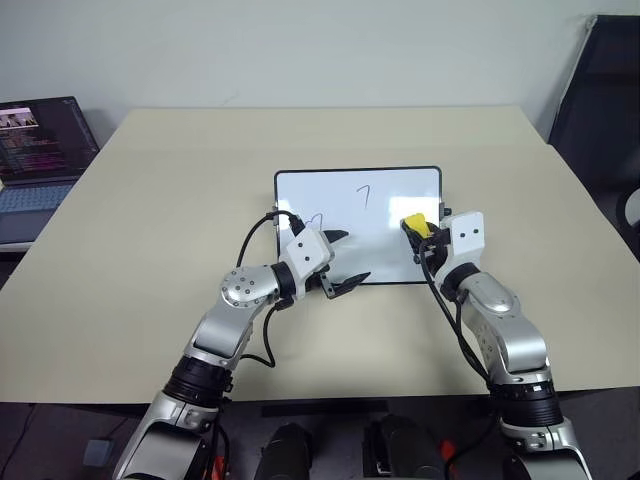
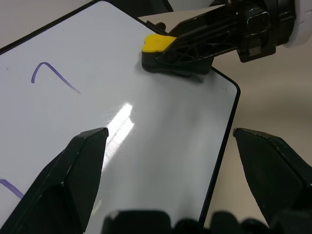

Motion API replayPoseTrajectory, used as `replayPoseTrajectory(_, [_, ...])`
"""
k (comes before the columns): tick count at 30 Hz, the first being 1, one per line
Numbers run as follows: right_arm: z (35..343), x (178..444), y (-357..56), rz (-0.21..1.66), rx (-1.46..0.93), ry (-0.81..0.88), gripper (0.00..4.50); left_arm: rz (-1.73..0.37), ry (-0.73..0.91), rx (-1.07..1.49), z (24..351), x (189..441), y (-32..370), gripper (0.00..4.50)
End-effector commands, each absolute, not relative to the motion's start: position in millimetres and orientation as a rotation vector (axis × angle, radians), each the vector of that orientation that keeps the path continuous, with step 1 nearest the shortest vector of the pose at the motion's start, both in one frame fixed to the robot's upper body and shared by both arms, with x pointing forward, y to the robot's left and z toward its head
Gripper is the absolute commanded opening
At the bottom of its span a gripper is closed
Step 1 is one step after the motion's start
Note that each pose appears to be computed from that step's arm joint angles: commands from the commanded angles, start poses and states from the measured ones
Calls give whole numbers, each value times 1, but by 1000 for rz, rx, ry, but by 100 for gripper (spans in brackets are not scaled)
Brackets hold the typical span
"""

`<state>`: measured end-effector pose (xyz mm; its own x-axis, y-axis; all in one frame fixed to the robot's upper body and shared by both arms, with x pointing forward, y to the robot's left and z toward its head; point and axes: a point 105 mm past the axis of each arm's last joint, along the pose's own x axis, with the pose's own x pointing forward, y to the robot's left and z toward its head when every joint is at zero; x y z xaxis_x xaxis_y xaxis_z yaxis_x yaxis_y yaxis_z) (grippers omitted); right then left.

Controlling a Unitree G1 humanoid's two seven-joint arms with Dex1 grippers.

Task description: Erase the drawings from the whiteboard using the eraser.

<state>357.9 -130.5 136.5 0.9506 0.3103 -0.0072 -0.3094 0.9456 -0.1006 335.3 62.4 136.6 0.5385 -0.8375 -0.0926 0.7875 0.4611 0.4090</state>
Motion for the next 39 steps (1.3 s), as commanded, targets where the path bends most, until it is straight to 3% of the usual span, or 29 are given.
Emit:
replayPoseTrajectory(1, [125, 349, -145, 275, -133, 50, 118, -963, -172, 435, 152, 340, 70, 450])
replayPoseTrajectory(12, [96, 308, -151, 322, -159, 177, 118, -969, -154, 434, 145, 333, 72, 450])
replayPoseTrajectory(25, [160, 353, -138, 320, -142, -111, 118, -969, -157, 439, 148, 338, 73, 450])
replayPoseTrajectory(31, [143, 361, -129, 361, -201, -46, 118, -965, -159, 442, 150, 339, 73, 450])
replayPoseTrajectory(39, [115, 350, -133, 388, -248, 69, 118, -952, -150, 447, 148, 335, 79, 450])
